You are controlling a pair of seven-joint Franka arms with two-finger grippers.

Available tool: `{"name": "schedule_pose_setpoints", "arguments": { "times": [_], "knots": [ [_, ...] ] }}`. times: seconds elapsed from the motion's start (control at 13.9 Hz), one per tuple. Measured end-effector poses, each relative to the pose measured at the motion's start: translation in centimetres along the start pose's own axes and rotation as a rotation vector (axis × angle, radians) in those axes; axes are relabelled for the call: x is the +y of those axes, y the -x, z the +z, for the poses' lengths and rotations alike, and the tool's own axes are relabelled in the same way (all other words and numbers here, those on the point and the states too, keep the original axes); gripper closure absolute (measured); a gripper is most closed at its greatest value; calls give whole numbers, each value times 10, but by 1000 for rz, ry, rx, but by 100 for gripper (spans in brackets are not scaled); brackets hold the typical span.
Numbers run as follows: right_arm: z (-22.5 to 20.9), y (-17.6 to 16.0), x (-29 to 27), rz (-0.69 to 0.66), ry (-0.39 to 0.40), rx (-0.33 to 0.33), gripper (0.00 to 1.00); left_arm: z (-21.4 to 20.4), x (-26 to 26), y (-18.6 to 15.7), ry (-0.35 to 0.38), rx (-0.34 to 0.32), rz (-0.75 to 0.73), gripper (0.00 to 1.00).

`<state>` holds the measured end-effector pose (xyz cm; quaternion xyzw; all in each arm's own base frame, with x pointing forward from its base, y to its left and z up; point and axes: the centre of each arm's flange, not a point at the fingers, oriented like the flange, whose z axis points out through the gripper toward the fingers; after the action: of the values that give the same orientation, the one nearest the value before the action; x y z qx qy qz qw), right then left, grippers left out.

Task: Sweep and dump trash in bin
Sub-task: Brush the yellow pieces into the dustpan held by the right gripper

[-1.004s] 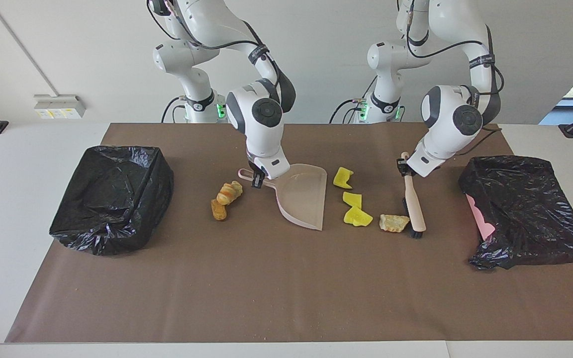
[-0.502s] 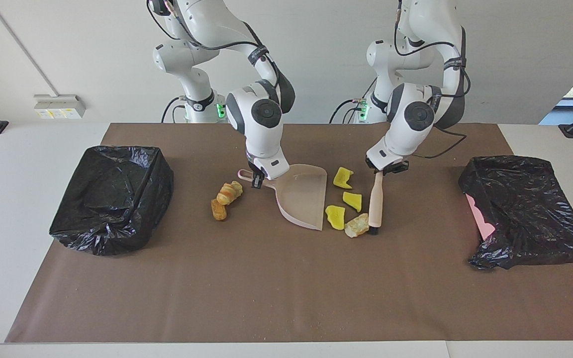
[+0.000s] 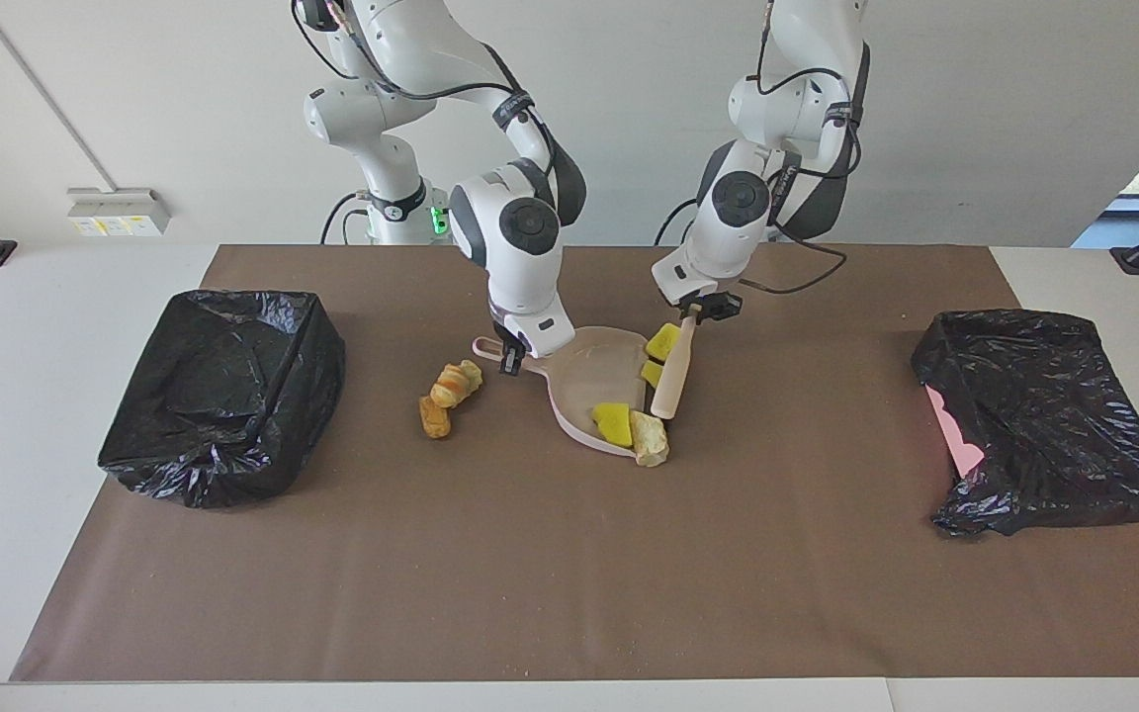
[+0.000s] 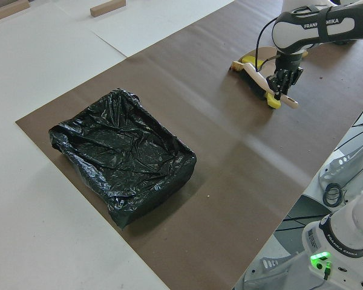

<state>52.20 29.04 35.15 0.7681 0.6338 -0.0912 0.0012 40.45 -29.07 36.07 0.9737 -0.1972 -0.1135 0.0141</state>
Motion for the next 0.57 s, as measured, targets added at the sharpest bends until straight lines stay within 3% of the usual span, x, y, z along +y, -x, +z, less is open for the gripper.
{"name": "schedule_pose_setpoints", "arguments": {
  "times": [0.36, 0.57],
  "knots": [
    [0, 0, 0, 0, 0, 0, 68, -42, 33, -2, 44, 66, -80, 74],
    [0, 0, 0, 0, 0, 0, 68, -69, 13, 7, 52, 57, -273, 74]
  ]
}}
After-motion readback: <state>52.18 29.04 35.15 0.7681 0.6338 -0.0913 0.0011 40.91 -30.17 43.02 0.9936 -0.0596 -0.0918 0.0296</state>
